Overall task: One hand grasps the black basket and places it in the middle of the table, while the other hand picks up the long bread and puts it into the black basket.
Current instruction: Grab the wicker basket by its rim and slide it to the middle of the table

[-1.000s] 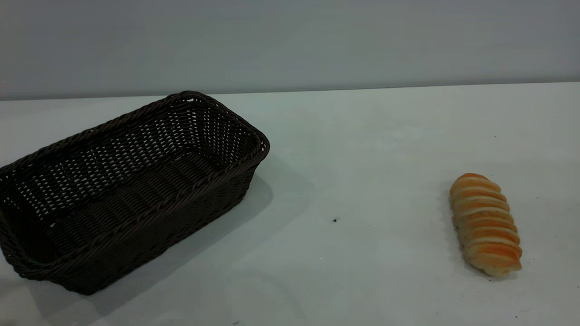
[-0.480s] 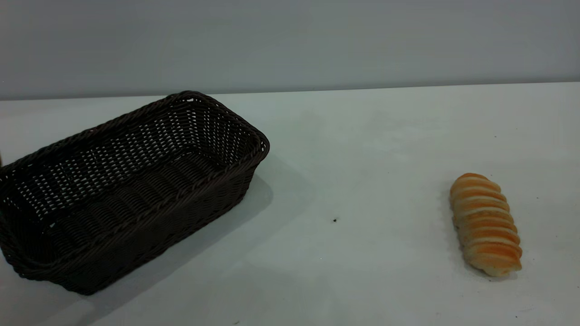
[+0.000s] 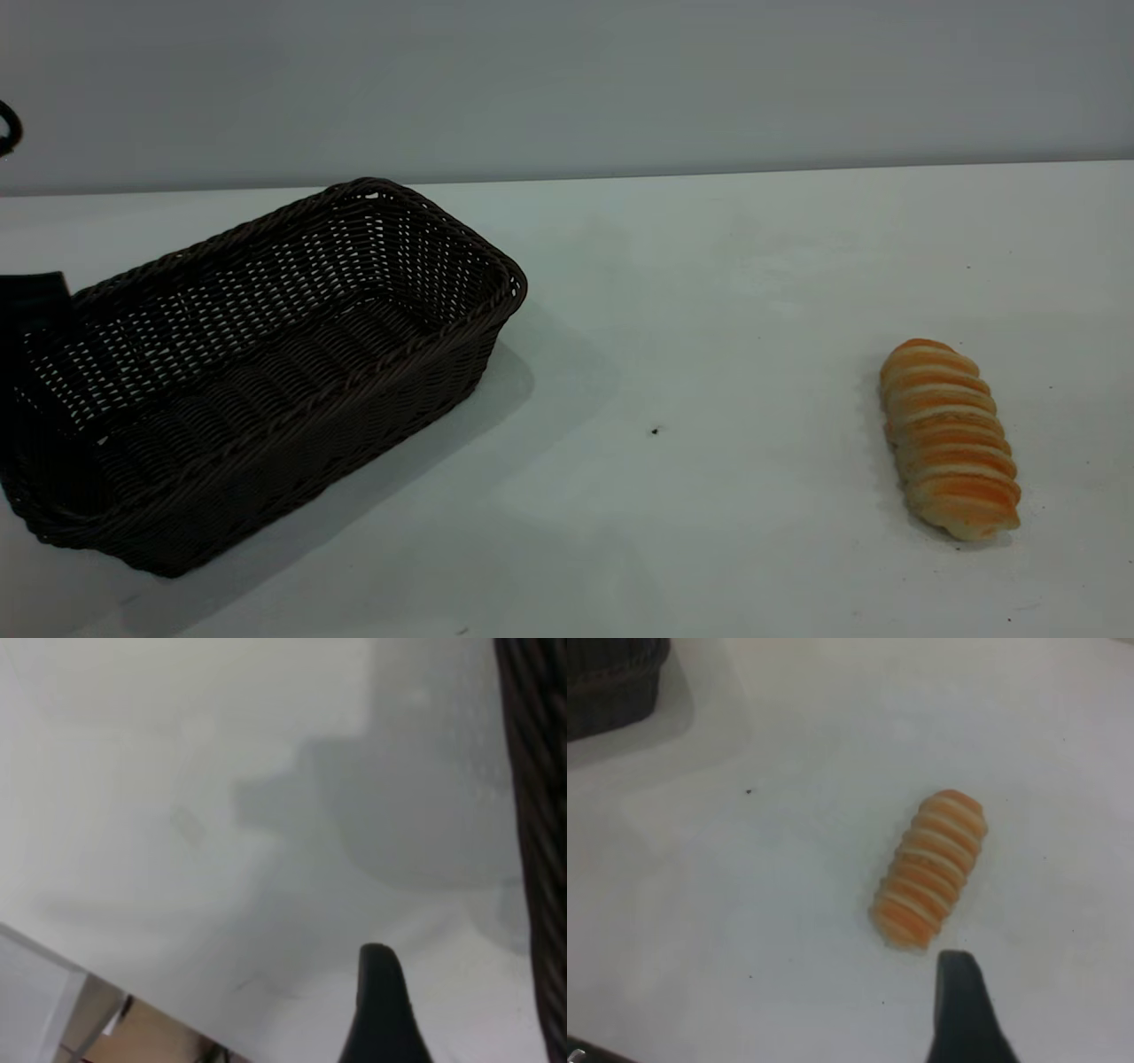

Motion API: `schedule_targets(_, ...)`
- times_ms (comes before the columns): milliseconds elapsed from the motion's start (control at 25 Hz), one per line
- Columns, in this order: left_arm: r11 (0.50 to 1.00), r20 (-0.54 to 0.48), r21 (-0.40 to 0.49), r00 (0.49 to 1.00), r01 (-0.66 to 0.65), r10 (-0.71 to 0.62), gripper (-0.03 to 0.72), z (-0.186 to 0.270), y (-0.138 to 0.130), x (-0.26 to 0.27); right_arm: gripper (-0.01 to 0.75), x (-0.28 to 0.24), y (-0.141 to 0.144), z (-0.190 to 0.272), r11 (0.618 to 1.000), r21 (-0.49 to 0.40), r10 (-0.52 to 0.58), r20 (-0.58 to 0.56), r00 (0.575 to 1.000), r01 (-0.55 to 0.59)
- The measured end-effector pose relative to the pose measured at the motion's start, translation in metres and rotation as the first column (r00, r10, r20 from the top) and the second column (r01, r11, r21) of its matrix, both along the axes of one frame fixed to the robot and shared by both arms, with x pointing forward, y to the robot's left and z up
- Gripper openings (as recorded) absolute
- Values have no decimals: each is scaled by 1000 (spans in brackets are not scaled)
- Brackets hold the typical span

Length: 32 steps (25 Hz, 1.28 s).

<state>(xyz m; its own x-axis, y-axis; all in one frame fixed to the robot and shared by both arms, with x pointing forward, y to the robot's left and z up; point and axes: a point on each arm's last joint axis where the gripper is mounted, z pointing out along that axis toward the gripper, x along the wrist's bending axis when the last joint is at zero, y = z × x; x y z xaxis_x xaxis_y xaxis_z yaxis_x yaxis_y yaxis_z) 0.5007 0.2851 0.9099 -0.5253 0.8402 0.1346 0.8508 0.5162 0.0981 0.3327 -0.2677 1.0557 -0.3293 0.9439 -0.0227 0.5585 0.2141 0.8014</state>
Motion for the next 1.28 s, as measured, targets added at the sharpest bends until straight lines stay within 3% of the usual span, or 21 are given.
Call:
schedule_targets(640, 998, 57, -59, 998, -2, 5, 580, -45, -7, 20, 439, 0, 0, 0, 1000, 1, 0, 2, 1000, 0)
schedule_targets(800, 998, 34, -58, 999, -3, 5, 478, -54, -7, 20, 439, 0, 0, 0, 1000, 1, 0, 3, 1000, 0)
schedule_targets(960, 997, 53, -68, 998, -22, 25, 256, -57, -7, 22, 439, 0, 0, 0, 1000, 1, 0, 3, 1000, 0)
schedule_targets(1280, 993, 126, -75, 989, 94, -84, 202, -46, -15, 44, 439, 0, 0, 0, 1000, 1, 0, 3, 1000, 0)
